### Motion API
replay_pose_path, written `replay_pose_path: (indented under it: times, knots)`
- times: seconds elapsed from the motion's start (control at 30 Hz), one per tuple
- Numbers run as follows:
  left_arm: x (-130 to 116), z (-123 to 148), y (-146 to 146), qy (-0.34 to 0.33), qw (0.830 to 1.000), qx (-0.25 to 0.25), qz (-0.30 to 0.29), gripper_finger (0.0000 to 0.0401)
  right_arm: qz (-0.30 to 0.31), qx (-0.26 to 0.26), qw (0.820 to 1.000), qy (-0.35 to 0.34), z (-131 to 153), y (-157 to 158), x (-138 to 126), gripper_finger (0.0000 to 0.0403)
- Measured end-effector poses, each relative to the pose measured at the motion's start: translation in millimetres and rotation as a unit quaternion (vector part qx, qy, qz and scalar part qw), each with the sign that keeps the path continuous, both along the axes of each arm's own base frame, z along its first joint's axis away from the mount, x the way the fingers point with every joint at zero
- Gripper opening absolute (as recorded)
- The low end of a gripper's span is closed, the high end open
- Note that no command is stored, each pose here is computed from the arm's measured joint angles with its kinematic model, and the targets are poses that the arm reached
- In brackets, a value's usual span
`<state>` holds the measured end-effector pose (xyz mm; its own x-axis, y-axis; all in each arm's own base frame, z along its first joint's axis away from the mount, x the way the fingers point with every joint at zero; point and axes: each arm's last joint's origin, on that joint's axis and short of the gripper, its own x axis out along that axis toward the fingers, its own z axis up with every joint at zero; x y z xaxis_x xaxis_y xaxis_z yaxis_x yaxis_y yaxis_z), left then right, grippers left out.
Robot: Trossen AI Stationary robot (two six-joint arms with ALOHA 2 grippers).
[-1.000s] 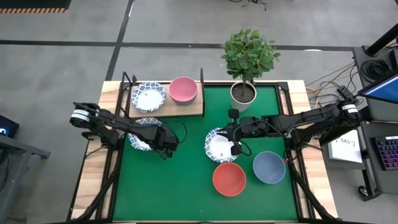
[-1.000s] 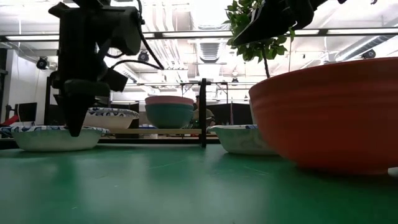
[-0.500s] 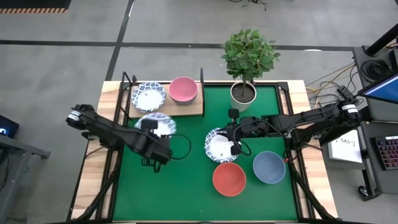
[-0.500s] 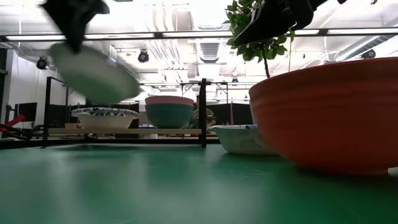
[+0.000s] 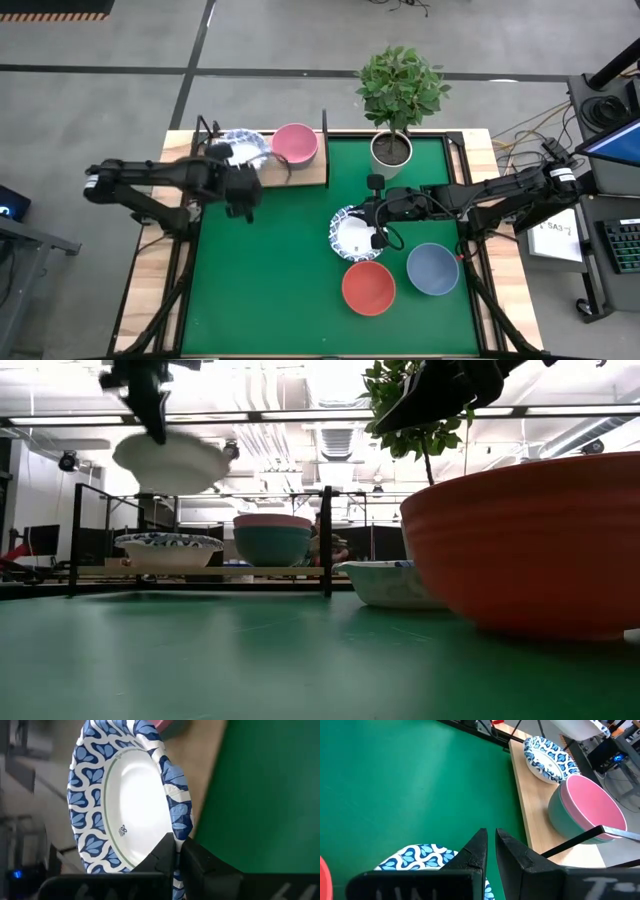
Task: Place and stack bowls onto a shelf
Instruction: Stack the white and blue bowl on top of the white and blue bowl
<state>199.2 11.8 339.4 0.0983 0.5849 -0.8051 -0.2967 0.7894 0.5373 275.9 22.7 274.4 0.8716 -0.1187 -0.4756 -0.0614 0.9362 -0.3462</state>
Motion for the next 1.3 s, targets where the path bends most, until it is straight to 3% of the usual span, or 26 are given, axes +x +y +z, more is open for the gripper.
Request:
replay_pose_path:
  times: [0.23,0.47,0.97,1.2,1.3]
  knots:
    - [-2.3,-40.0,48.2,-0.044,0.998,0.019,0.048,0.0,0.0,0.0,1.0,-0.004,0.7,0.0,0.4,0.0027]
    - [-2.7,-66.3,77.7,0.002,0.995,0.015,0.1,0.0,0.0,0.0,1.0,-0.004,0.7,0.1,0.4,0.0027]
    - [6.2,-80.7,83.7,0.03,0.993,0.0,0.113,0.0055,0.0,0.0,1.0,-0.004,0.7,0.0,0.4,0.0027]
    - [-1.7,-73.3,75.5,0.039,0.987,-0.081,0.133,0.0105,0.0,0.0,1.0,-0.004,0.7,0.0,0.4,0.0027]
    - [-6.7,-61.9,69.0,0.044,0.984,-0.089,0.146,0.0118,0.0,0.0,1.0,-0.004,0.8,0.1,0.4,0.0027]
